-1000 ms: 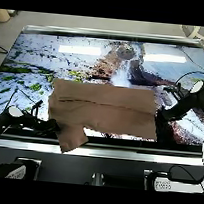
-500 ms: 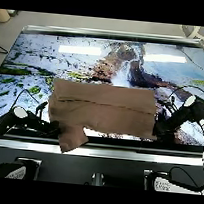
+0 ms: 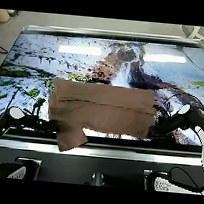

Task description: Fold the shirts.

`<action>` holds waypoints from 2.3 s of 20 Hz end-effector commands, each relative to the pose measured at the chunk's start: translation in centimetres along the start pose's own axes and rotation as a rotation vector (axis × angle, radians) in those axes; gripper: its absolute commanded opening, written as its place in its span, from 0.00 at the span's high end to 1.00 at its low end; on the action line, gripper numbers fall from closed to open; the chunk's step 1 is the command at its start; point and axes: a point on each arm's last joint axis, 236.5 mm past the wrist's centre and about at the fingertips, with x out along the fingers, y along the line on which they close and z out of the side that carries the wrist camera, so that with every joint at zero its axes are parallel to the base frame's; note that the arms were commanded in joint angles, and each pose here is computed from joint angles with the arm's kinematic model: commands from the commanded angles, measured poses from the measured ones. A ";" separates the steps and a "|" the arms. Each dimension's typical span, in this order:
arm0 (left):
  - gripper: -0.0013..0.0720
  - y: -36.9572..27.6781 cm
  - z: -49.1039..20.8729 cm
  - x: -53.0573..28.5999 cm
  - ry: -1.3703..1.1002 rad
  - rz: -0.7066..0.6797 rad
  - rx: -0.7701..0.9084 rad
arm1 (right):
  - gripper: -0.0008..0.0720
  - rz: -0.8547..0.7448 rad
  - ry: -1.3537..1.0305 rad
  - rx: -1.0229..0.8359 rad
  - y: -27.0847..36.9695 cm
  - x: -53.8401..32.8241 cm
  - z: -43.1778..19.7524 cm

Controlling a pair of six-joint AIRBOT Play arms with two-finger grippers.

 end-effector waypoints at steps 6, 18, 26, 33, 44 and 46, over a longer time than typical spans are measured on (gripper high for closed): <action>0.95 -3.1 7.9 -9.0 -0.244 0.019 0.132 | 0.97 -0.088 -0.175 -0.111 0.2 -7.6 5.8; 0.95 -2.9 24.6 -9.4 -0.358 -0.007 0.038 | 0.96 -0.271 -0.434 -0.153 -2.5 -11.6 22.1; 0.58 -2.4 26.7 -3.2 -0.246 -0.130 -0.093 | 0.81 -0.200 -0.323 -0.093 -3.3 -7.7 21.0; 0.37 -4.4 26.2 -8.4 -0.284 -0.151 0.002 | 0.04 -0.052 -0.474 -0.122 -2.9 -12.5 20.6; 0.39 -12.8 23.3 -16.4 -0.447 -0.182 0.216 | 0.04 0.123 -0.449 0.159 -5.8 -8.0 21.5; 0.39 -13.9 22.8 -16.5 -0.448 -0.188 0.241 | 0.07 0.125 -0.422 0.138 -4.6 -6.5 22.0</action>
